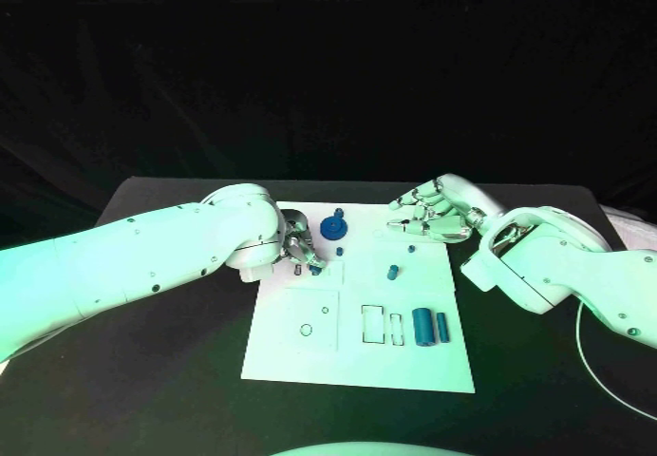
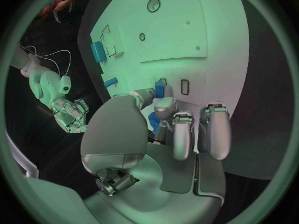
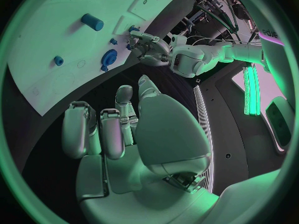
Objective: Assemble the parts on the task board
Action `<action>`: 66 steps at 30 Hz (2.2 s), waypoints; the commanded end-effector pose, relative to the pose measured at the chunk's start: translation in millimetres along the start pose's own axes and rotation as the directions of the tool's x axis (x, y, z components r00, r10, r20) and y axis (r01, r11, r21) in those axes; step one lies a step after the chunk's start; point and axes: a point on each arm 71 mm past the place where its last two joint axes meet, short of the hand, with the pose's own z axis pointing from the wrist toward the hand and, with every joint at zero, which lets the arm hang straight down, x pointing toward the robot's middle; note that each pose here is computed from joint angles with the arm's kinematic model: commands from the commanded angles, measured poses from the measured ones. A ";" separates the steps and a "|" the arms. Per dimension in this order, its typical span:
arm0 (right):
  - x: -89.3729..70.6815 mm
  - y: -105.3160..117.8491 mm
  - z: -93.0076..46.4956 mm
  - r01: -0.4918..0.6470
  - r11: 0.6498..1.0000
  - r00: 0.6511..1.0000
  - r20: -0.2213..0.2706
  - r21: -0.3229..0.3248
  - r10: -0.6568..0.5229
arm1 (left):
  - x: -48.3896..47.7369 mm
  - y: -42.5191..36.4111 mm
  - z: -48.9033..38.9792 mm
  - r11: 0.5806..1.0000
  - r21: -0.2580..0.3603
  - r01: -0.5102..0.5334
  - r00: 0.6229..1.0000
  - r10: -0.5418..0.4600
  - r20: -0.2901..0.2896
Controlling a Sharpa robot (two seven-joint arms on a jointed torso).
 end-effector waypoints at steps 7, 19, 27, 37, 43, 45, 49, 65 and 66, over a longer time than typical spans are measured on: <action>1.9 0.2 -0.3 0.001 1.000 1.000 -0.019 -0.008 -0.001 | 6.7 11.5 1.7 0.995 -0.080 -0.057 0.998 0.053 -0.046; 1.9 1.0 -0.4 -0.005 1.000 1.000 -0.009 -0.021 0.005 | 6.9 14.8 1.9 0.994 -0.085 -0.069 0.996 0.064 -0.059; 1.9 1.2 -0.6 -0.006 1.000 1.000 -0.009 -0.022 0.006 | 8.5 12.0 3.7 0.994 -0.083 -0.077 0.995 0.072 -0.067; 2.2 1.6 -0.9 -0.007 1.000 1.000 -0.011 -0.022 0.007 | 9.8 7.6 7.8 0.993 -0.083 -0.088 0.994 0.081 -0.078; 2.5 2.0 -1.1 -0.008 1.000 1.000 -0.013 -0.022 0.008 | 10.3 6.0 10.2 0.992 -0.085 -0.098 0.992 0.090 -0.089; 2.5 1.9 -1.2 -0.008 1.000 1.000 -0.014 -0.021 0.008 | 10.5 5.8 10.9 0.991 -0.086 -0.101 0.991 0.093 -0.093; 2.5 1.8 -1.3 -0.008 1.000 1.000 -0.014 -0.020 0.008 | 10.5 6.1 11.9 0.990 -0.089 -0.108 0.990 0.099 -0.098; 3.4 1.0 -1.2 -0.009 1.000 1.000 -0.026 -0.010 0.008 | 7.5 11.6 14.1 0.985 -0.112 -0.132 0.988 0.122 -0.093; 3.4 1.0 -1.2 -0.009 1.000 1.000 -0.027 -0.009 0.009 | 7.2 12.1 14.1 0.985 -0.113 -0.130 0.989 0.120 -0.092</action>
